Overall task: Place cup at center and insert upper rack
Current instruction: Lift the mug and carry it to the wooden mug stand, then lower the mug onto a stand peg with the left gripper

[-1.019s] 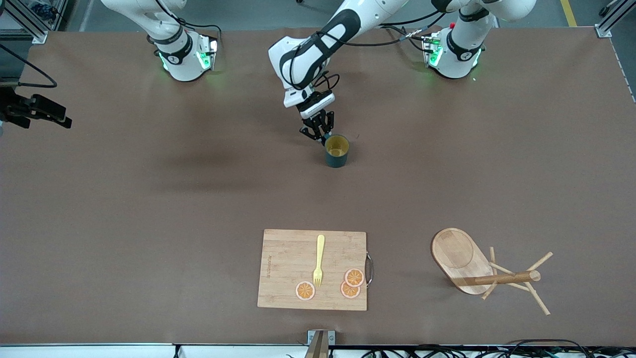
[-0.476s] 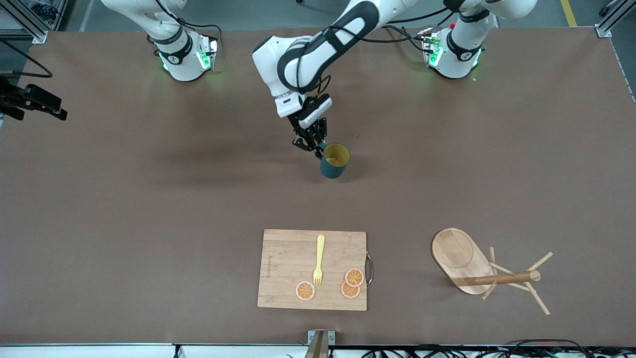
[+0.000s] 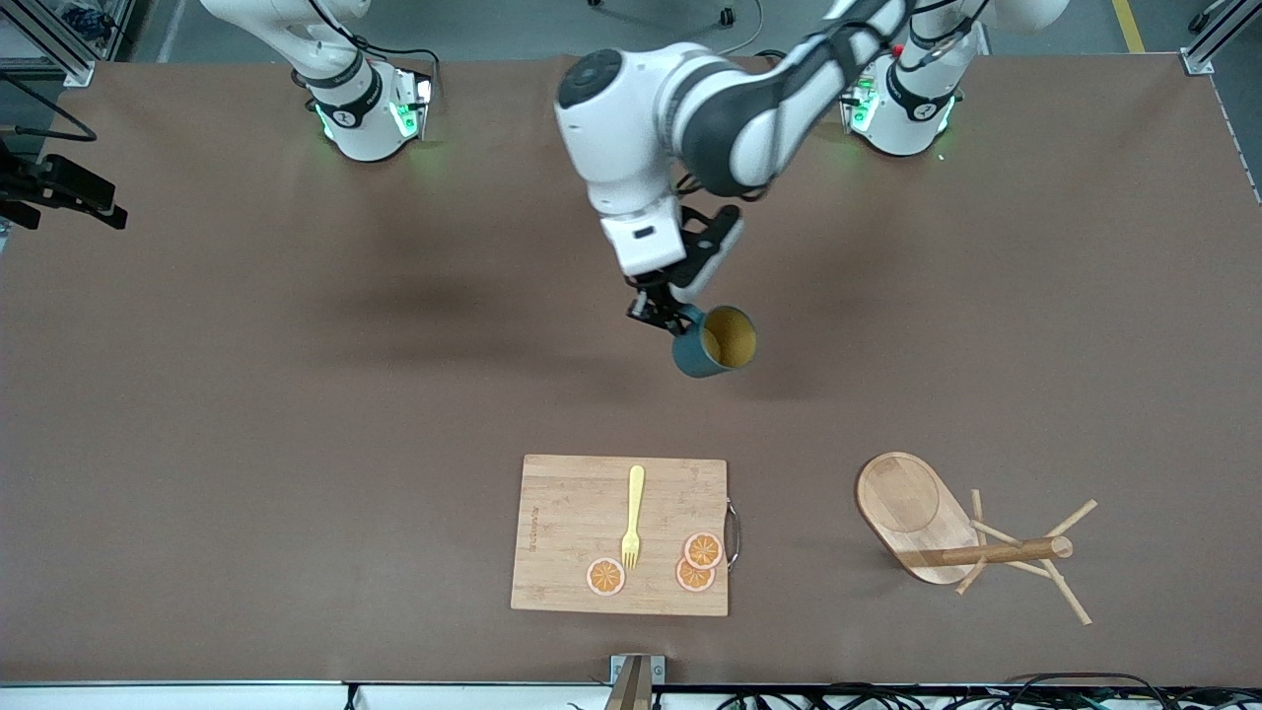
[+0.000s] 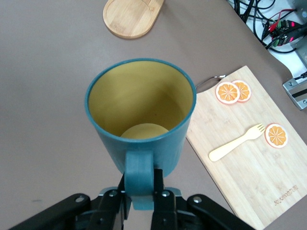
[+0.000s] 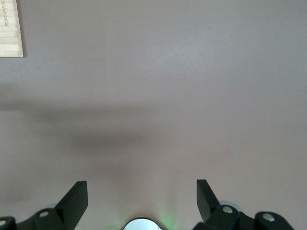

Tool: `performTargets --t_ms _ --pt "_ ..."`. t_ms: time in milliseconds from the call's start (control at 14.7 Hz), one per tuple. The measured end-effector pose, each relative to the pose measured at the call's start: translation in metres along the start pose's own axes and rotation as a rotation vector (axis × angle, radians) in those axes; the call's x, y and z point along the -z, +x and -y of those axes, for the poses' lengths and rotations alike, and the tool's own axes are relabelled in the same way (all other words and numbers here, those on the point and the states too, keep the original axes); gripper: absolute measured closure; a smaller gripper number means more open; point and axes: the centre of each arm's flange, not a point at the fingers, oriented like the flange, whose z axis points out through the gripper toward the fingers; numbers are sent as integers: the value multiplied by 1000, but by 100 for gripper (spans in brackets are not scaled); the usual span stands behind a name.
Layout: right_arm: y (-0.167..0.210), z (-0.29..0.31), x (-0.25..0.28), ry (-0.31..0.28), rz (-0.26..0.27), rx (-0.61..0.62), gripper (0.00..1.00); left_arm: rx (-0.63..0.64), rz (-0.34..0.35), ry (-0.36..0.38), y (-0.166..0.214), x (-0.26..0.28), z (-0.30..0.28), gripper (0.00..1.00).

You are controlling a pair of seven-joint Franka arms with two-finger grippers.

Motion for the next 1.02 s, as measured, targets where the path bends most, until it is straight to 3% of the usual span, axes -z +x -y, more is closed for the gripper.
performTargets --t_ms 272,544,748,1019 --pt "0 1 0 0 -1 2 0 22 196 6 125 11 -9 79" --pt "0 1 1 -1 -3 3 0 113 401 -54 237 -8 -7 79" --pt "0 2 1 -1 -4 3 0 171 543 -113 301 -34 2 79" --pt "1 4 4 -2 -12 8 0 273 710 -187 357 -73 12 79"
